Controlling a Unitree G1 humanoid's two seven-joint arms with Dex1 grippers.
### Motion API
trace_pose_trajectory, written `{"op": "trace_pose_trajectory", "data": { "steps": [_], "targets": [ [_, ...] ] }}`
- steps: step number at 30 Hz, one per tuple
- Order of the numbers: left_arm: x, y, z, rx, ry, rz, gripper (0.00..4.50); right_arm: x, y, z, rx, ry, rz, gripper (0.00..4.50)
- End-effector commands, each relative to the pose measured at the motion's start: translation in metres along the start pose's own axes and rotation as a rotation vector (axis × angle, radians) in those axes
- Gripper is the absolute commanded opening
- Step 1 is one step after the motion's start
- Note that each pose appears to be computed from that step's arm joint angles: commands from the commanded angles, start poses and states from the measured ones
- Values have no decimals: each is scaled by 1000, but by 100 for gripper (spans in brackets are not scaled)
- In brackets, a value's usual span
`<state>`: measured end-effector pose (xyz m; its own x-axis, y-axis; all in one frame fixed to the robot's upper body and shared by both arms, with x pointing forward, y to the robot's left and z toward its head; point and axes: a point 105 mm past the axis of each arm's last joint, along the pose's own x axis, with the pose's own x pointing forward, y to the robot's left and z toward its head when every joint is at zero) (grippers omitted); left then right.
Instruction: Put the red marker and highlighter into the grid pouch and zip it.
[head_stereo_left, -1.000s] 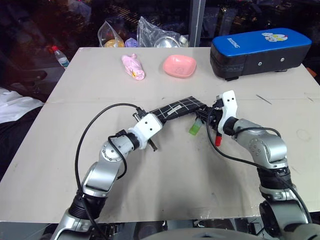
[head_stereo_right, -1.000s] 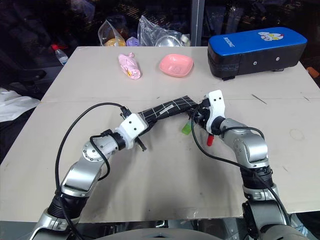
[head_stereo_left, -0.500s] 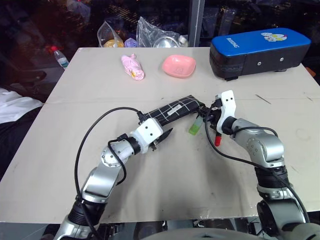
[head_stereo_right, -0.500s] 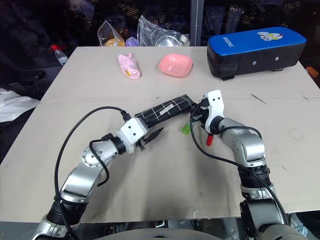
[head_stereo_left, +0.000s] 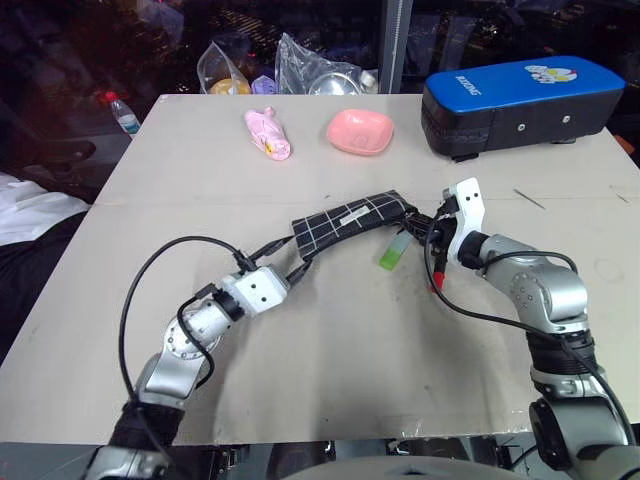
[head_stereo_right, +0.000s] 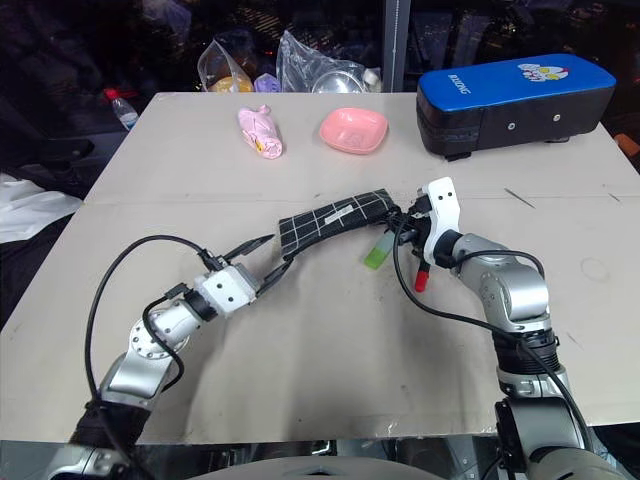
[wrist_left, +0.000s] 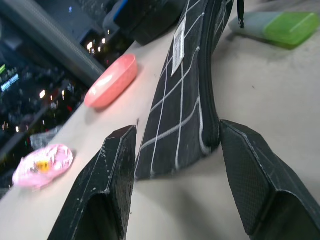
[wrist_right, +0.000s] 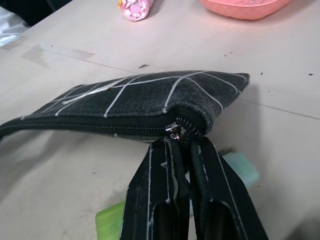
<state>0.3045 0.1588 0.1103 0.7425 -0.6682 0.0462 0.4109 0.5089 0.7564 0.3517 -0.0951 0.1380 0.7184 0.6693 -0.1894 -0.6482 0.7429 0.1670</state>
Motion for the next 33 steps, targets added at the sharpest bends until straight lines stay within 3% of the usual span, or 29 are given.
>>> {"op": "trace_pose_trajectory", "data": {
  "steps": [1, 9, 18, 30, 33],
  "targets": [
    [9, 6, 5, 44, -65, 4, 259, -3, 8, 13, -35, -36, 36, 0],
    [24, 4, 1, 85, -121, -41, 259, -5, 6, 15, -40, -36, 34, 0],
    [33, 4, 20, 141, -242, -40, 259, -5, 7, 16, -43, -38, 29, 0],
    [37, -1, 15, 132, -233, -53, 259, -5, 6, 17, -47, -42, 22, 0],
    [38, -1, 15, 131, -238, -53, 187, -5, 6, 18, -49, -43, 22, 0]
  ]
}}
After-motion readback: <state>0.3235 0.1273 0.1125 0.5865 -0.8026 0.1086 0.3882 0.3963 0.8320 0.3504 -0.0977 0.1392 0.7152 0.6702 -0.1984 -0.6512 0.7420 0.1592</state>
